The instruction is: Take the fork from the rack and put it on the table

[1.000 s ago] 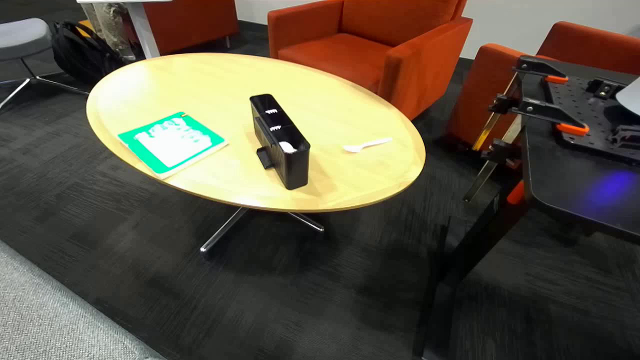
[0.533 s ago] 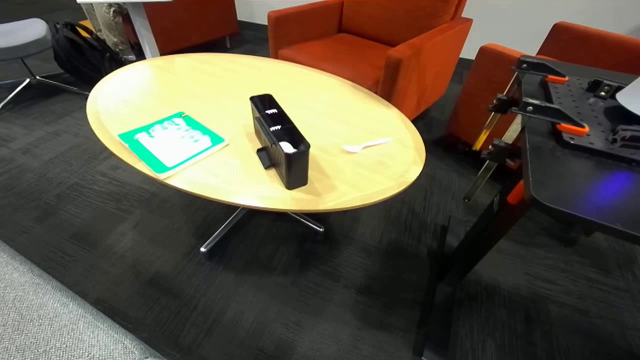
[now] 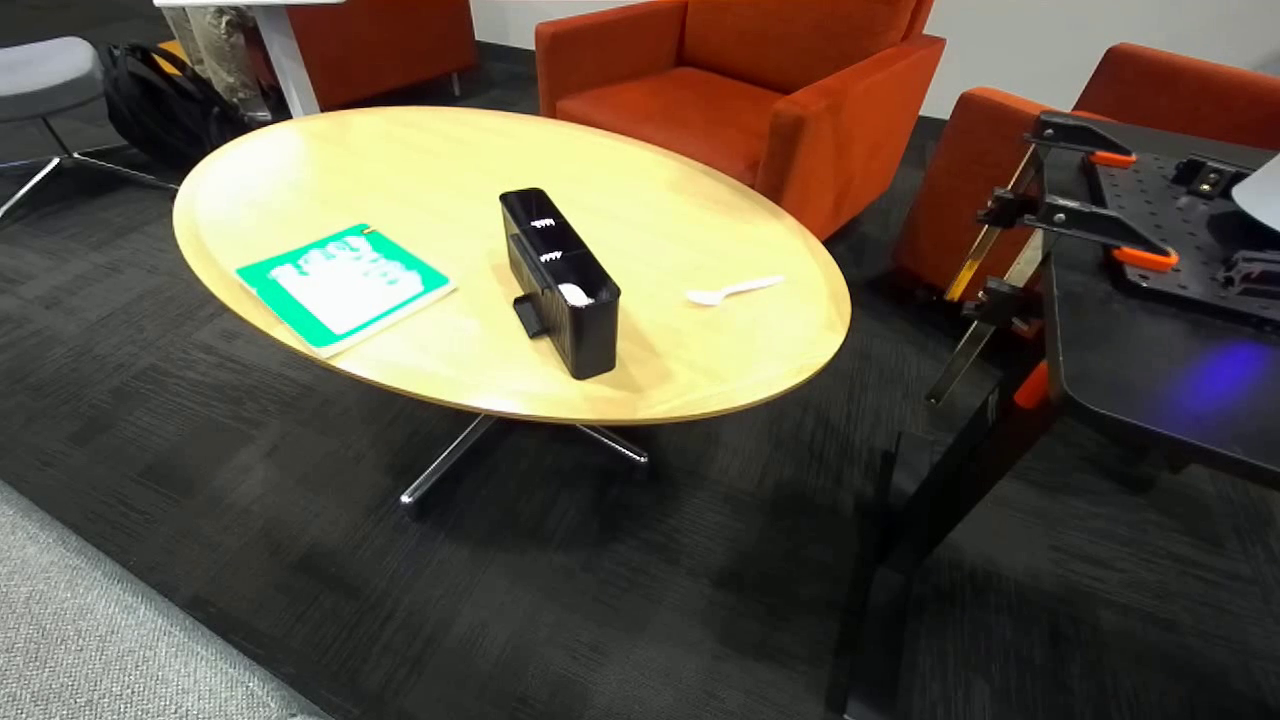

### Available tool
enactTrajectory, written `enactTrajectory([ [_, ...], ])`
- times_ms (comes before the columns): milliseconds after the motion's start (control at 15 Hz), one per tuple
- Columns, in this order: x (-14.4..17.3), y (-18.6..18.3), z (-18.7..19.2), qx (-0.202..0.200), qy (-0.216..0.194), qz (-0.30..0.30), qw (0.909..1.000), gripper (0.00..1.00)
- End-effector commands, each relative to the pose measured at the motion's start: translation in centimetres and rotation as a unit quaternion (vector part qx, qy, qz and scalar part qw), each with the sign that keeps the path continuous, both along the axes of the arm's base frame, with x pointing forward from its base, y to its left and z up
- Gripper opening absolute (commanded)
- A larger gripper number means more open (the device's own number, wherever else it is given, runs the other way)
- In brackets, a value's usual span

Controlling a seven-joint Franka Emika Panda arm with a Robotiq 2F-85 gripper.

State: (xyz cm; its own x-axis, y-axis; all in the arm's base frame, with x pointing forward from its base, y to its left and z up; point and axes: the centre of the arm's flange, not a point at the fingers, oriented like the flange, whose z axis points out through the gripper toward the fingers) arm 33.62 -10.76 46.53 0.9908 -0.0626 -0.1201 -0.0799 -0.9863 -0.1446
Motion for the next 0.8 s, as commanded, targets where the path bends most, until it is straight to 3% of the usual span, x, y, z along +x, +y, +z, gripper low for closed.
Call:
enactTrajectory([
  [0, 5.7, 4.5, -3.0, 0.010, -0.021, 0.056, 0.9982, 1.00],
  [333, 12.1, 11.3, -7.3, 0.002, -0.062, 0.072, 0.9955, 1.00],
  [733, 18.0, 17.1, -12.0, -0.010, -0.086, 0.003, 0.9963, 1.00],
])
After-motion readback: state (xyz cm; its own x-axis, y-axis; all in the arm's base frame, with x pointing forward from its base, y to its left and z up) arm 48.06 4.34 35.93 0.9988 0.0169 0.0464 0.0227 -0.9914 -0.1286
